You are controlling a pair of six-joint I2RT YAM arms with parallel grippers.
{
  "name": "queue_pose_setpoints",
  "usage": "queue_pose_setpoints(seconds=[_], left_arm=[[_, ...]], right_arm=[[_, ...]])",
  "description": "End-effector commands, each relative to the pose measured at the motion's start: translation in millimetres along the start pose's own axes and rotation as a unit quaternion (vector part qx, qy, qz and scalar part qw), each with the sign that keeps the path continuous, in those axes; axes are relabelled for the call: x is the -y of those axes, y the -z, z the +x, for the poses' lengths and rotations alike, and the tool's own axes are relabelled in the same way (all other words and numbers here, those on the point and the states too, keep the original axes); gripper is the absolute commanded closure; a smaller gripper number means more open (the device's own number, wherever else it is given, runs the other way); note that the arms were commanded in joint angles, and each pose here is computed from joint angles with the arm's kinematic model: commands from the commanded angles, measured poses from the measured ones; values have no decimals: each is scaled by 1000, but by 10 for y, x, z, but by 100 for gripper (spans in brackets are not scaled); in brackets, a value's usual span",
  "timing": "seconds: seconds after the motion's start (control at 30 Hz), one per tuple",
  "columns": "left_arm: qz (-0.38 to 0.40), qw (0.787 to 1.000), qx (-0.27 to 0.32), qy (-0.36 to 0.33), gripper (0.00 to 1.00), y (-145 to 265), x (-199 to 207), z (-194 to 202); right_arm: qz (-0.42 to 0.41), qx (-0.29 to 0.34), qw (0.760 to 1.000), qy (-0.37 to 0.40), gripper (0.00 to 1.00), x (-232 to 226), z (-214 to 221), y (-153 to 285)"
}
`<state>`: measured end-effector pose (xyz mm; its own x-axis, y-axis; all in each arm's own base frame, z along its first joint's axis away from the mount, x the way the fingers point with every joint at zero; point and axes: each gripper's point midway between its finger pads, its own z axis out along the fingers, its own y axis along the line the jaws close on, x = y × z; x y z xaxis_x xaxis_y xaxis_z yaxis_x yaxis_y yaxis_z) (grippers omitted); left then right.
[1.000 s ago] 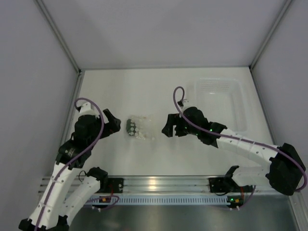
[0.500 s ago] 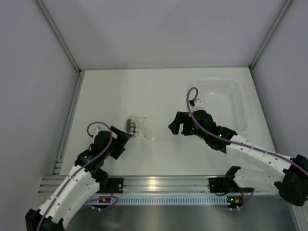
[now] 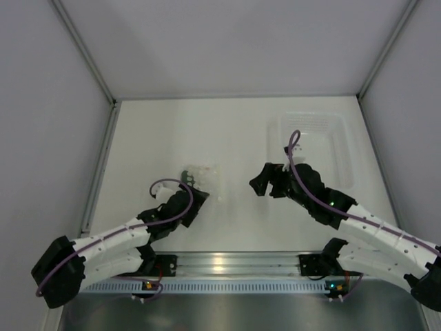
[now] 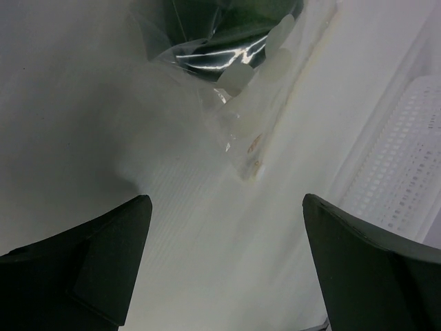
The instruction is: Open the zip-top bag and remove the fake food
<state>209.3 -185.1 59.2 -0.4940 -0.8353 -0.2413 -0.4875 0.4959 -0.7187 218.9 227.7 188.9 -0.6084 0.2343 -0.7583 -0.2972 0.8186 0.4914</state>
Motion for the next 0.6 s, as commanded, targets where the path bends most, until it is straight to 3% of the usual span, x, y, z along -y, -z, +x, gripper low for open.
queue_pose_setpoints(seconds=[0.0, 0.17, 0.37, 0.57], left_arm=[[63, 995, 50, 66, 4, -80, 271, -107], [59, 993, 83, 59, 9, -204, 217, -162], [71, 990, 93, 75, 21, -336, 191, -151], [44, 991, 100, 82, 24, -507, 46, -108]], right_arm=[[3, 11, 1000, -2, 14, 9, -66, 75], [3, 17, 1000, 4, 14, -1, -127, 157], [-1, 31, 1000, 1, 14, 2, -183, 227], [-2, 27, 1000, 6, 14, 4, -172, 244]])
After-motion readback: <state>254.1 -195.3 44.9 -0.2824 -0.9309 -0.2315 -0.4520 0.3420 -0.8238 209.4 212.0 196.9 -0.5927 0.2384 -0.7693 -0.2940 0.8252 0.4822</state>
